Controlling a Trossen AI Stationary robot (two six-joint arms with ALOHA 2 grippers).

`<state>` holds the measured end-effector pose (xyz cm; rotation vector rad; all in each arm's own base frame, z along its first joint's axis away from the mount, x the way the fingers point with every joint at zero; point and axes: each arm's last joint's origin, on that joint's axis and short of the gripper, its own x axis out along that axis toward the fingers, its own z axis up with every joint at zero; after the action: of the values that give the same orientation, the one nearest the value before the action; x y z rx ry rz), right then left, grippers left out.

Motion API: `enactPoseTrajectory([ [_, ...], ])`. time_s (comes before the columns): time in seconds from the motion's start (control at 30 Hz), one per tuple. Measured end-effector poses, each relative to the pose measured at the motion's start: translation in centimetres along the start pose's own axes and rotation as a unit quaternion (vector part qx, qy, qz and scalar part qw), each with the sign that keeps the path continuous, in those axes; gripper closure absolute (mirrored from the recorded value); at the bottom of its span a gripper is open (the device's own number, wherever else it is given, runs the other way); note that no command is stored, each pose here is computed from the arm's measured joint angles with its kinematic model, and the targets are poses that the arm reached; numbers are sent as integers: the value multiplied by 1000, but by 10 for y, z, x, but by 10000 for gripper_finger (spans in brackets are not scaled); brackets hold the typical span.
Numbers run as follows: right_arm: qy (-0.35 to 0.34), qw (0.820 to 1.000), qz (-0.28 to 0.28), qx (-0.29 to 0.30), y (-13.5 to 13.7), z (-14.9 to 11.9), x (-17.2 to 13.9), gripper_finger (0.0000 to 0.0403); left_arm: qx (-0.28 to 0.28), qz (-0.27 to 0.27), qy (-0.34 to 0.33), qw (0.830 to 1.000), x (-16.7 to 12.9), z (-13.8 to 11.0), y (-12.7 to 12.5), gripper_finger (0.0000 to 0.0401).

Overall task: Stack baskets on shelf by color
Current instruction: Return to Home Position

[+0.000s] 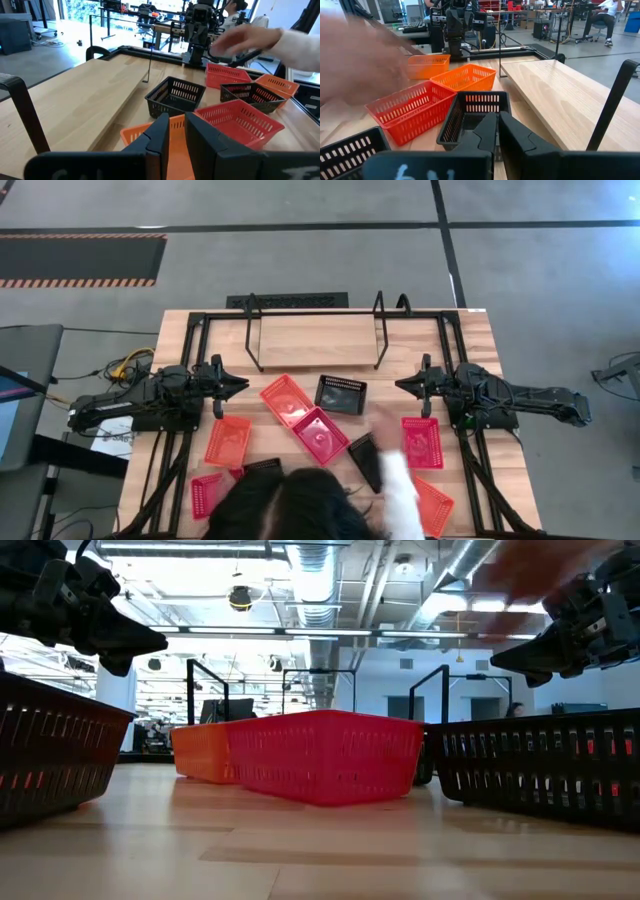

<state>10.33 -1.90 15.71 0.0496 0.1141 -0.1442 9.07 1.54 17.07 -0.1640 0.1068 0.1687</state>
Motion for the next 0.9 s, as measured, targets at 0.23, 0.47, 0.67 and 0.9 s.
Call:
enactPoseTrajectory([
  [0.23, 0, 1000, 0, 0, 0, 0, 0, 360, 0, 0, 0, 1000, 0, 0, 0, 353],
  [0.47, 0, 1000, 0, 0, 0, 0, 0, 360, 0, 0, 0, 1000, 0, 0, 0, 353],
  [0.67, 0, 1000, 0, 0, 0, 0, 0, 360, 0, 0, 0, 1000, 0, 0, 0, 353],
  [0.9, 0, 1000, 0, 0, 0, 0, 0, 360, 0, 0, 0, 1000, 0, 0, 0, 353],
])
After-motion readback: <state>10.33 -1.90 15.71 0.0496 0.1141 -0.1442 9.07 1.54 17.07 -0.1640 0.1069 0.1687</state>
